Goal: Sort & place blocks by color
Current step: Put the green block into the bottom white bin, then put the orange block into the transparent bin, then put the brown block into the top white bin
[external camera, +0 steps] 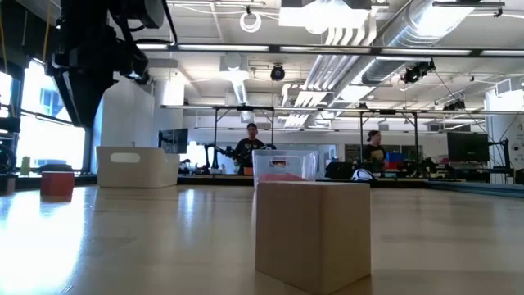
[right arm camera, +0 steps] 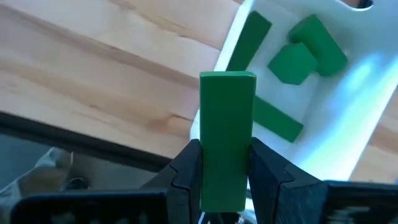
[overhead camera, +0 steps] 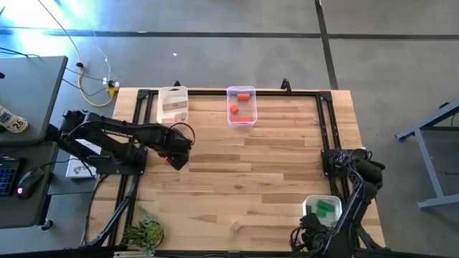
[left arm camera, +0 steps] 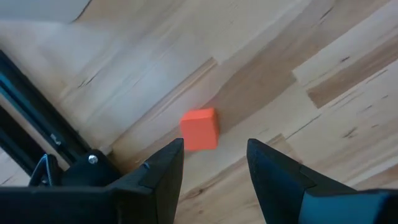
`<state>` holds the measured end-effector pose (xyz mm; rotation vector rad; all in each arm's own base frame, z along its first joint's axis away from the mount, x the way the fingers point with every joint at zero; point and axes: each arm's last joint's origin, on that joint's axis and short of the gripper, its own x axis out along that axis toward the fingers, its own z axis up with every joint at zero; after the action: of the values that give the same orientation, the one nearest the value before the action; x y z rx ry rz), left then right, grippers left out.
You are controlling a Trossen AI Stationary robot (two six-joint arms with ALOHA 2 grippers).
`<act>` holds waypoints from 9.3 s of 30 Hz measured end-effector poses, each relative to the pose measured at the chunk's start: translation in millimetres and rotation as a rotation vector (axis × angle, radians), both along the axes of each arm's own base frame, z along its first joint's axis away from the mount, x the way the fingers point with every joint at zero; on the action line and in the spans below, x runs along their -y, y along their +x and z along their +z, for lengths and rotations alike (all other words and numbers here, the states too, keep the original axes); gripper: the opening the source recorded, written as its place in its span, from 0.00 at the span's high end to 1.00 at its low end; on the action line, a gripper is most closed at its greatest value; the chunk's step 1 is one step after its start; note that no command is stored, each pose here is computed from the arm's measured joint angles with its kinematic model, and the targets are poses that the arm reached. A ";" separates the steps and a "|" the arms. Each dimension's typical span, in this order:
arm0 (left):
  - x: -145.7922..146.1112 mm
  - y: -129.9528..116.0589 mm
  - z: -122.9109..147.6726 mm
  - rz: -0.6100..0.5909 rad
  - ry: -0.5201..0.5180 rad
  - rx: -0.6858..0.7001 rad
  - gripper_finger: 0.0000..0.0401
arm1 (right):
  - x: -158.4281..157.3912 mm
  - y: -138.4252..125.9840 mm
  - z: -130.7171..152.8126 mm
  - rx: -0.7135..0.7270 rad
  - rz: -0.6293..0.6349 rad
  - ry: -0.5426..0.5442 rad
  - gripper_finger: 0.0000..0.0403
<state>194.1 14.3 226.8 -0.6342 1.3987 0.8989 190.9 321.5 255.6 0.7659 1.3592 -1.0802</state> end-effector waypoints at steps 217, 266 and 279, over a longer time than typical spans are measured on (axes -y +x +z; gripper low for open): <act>-68.4 -4.0 116.2 -0.124 0.242 0.482 0.46 | 140.3 178.5 -4.0 0.465 1.173 -0.074 0.62; -11.9 -15.5 115.1 -0.078 0.223 0.400 0.46 | 81.2 202.2 -96.0 0.462 1.779 -0.018 0.48; -12.8 -15.7 115.4 -0.074 0.256 0.394 0.46 | 80.7 203.5 -107.2 0.432 1.771 -0.016 0.61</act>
<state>178.4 27.1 342.2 -0.5257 0.9315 0.8244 394.4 240.8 148.4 -0.3475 1.0547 0.4708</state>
